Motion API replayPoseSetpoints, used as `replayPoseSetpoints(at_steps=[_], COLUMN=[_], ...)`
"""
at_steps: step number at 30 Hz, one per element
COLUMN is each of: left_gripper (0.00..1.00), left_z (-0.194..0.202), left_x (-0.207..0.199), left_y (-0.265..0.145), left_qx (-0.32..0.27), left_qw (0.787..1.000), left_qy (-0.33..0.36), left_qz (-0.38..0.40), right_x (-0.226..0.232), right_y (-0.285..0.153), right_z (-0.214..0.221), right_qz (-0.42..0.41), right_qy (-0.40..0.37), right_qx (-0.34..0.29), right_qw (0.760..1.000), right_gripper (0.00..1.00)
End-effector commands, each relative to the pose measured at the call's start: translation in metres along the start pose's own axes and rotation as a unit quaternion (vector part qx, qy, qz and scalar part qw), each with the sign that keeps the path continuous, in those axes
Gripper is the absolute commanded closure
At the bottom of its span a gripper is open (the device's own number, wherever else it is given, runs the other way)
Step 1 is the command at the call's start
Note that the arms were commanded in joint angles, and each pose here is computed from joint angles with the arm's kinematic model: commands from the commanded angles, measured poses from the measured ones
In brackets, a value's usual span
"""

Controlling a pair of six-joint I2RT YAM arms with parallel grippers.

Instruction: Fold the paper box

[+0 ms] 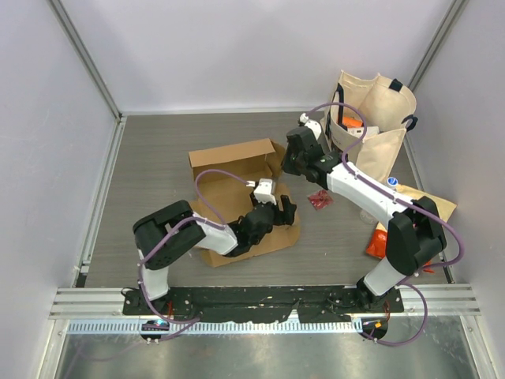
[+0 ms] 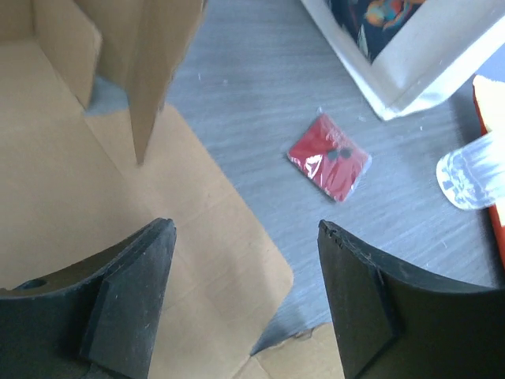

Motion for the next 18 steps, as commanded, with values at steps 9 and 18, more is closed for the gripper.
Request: replayPoseSetpoints(at_steps=[9, 18], left_gripper=[0.32, 0.91], left_z=[-0.091, -0.098], left_x=[0.019, 0.027], left_y=[0.038, 0.055], left_qx=[-0.101, -0.093], left_qw=[0.988, 0.990], left_qy=[0.108, 0.106], left_qz=[-0.052, -0.018], right_x=[0.019, 0.031], right_y=[-0.020, -0.028], right_z=[-0.015, -0.015], right_qz=[-0.043, -0.086], right_qy=[0.044, 0.021], right_qx=[-0.015, -0.005], right_qw=[0.998, 0.996], right_gripper=[0.92, 0.81])
Point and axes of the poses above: each gripper's point midway between its finger pads, its own y axis out along the fingers, its own x axis along the line the jaws close on, z = x × y, the point moved 1 cm from there along -y, back along the fingers
